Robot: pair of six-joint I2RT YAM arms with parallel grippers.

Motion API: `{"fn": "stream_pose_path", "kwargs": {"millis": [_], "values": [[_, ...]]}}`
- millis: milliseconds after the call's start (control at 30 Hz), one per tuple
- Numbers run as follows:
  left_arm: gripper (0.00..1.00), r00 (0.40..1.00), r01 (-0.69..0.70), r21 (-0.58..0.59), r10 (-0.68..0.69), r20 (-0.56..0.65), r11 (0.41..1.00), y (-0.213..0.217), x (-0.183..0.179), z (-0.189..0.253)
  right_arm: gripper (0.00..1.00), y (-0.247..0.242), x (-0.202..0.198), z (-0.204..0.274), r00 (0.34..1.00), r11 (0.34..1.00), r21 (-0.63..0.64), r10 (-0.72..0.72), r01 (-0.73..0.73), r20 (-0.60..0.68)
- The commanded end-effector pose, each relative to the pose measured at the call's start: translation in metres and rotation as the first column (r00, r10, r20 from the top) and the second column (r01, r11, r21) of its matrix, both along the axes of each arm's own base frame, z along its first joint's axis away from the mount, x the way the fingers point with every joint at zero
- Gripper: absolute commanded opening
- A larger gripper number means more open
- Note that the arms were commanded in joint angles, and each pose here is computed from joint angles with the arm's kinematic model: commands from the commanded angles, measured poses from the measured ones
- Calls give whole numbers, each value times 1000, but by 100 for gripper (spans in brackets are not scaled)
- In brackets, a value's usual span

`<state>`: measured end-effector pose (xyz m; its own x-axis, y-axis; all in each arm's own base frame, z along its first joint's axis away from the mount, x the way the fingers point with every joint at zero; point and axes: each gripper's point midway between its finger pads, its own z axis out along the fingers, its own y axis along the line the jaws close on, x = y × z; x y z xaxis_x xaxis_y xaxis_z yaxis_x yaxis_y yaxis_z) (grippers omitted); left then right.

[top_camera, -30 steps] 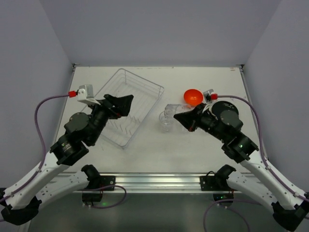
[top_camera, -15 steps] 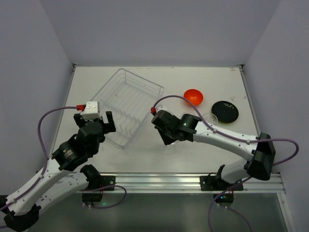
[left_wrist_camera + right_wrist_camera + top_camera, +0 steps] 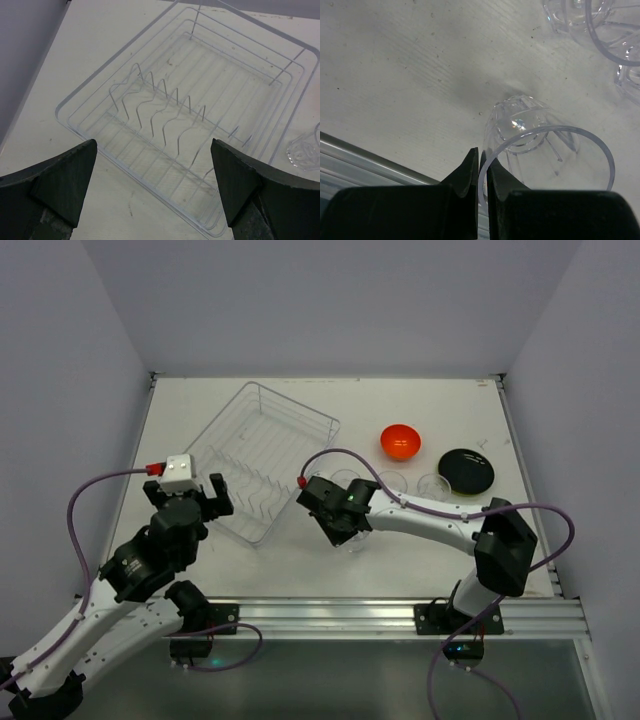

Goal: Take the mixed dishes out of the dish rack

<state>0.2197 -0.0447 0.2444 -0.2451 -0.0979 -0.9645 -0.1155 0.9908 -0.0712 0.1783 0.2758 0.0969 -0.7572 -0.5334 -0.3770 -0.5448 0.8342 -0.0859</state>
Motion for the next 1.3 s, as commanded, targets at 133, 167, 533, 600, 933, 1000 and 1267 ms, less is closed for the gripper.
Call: {"fn": "stream_pose_path", "kwargs": {"millis": [133, 167, 533, 600, 933, 1000, 1267], "values": [[100, 1000, -19, 8, 19, 3, 1000, 1, 6, 1, 0, -7, 12, -15, 999, 998, 55, -31, 32, -5], [100, 1000, -19, 5, 19, 0, 1000, 2, 7, 1, 0, -7, 14, -15, 999, 998, 57, -38, 37, 5], [100, 1000, -10, -9, 10, -13, 1000, 3, 15, -3, 21, -18, 19, -20, 996, 992, 94, -84, 83, 4], [100, 1000, -6, -10, 6, -14, 1000, 2, 15, -3, 39, -19, 20, -15, 996, 990, 109, -92, 90, 14], [100, 996, -84, -35, 83, -39, 996, 24, 27, -7, 91, -46, 25, 60, 967, 962, 226, -191, 151, 166], [100, 991, -132, -44, 130, -43, 990, 40, 32, -8, 99, -50, 33, 81, 949, 945, 287, -223, 155, 225], [100, 991, -135, -55, 135, -14, 989, 55, 35, 1, 99, -154, 76, 175, 626, 732, 621, -630, 281, 460]]}}
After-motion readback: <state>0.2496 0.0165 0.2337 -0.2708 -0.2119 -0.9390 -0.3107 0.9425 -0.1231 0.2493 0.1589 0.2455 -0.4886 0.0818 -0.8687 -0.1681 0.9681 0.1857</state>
